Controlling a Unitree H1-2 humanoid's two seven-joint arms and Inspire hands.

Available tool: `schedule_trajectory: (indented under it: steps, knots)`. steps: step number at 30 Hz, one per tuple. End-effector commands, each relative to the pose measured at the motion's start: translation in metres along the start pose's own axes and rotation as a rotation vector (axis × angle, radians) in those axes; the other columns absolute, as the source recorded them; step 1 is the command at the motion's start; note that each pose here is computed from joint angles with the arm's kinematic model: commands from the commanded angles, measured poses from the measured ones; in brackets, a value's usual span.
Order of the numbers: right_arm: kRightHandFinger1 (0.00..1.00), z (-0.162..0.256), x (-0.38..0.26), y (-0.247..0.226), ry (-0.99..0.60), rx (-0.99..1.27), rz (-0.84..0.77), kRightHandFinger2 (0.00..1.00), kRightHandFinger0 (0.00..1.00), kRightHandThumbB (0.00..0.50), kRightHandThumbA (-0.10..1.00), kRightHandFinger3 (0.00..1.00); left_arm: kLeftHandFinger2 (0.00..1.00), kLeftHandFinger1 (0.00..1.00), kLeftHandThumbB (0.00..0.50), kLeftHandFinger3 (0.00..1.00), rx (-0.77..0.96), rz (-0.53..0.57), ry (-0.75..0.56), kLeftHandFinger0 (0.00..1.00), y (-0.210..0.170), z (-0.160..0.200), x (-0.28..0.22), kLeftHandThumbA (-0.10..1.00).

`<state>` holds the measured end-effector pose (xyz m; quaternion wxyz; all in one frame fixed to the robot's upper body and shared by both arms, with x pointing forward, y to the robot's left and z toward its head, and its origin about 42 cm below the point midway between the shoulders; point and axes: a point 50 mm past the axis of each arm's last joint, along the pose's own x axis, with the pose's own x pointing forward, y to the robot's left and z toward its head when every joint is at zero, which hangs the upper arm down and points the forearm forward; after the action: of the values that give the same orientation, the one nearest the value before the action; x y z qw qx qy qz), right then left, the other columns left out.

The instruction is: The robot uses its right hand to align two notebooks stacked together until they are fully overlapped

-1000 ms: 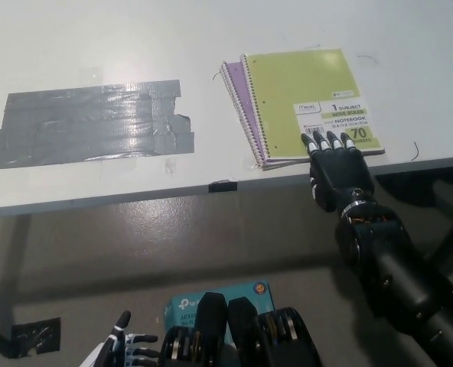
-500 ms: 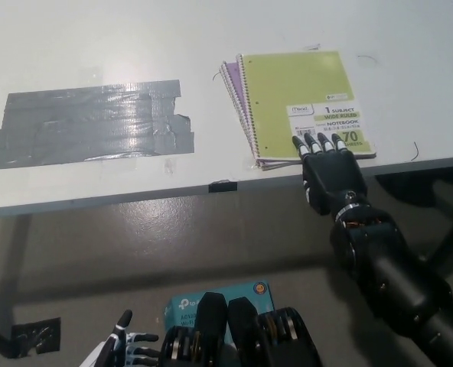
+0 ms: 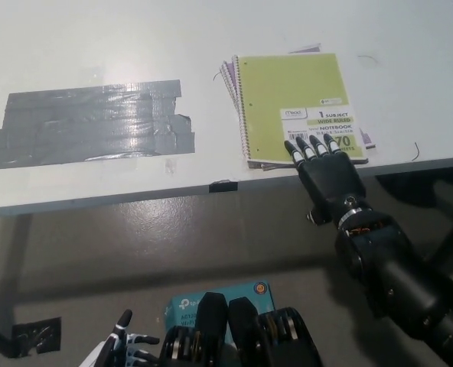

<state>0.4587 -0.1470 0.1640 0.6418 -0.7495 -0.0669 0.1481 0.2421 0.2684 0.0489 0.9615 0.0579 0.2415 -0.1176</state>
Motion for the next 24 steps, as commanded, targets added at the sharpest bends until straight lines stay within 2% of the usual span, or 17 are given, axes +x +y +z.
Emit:
schedule_trajectory:
  steps: [1,6,11,18,22,24]
  knots:
    - [1.00,-0.011,-0.008,0.019,-0.054,-0.014,0.093,1.00,1.00,0.247,1.00,1.00,0.44,0.53,0.500,0.62,-0.001,-0.004,-0.028,0.06,0.000,0.007,0.000,1.00]
    - [1.00,-0.028,-0.016,0.025,-0.038,-0.029,0.119,1.00,1.00,0.266,1.00,1.00,0.50,0.54,0.500,0.65,0.022,-0.014,-0.019,0.06,0.000,0.002,-0.003,1.00]
    - [1.00,-0.039,-0.021,0.026,-0.031,-0.046,0.117,1.00,1.00,0.291,1.00,1.00,0.48,0.53,0.500,0.64,0.026,-0.012,-0.005,0.05,-0.001,0.001,-0.005,1.00]
    - [1.00,-0.039,-0.021,0.025,-0.033,-0.078,0.116,1.00,1.00,0.286,1.00,1.00,0.48,0.56,0.500,0.62,0.015,-0.023,-0.008,0.07,-0.003,-0.001,-0.004,1.00]
    - [1.00,-0.037,-0.019,0.026,-0.043,-0.094,0.102,1.00,1.00,0.291,1.00,1.00,0.45,0.52,0.500,0.61,0.035,-0.024,-0.008,0.06,-0.004,0.000,-0.004,1.00]
    - [1.00,-0.038,-0.019,0.024,-0.047,-0.111,0.101,1.00,1.00,0.289,1.00,1.00,0.49,0.55,0.500,0.62,0.032,-0.029,-0.007,0.07,-0.005,0.000,-0.003,1.00]
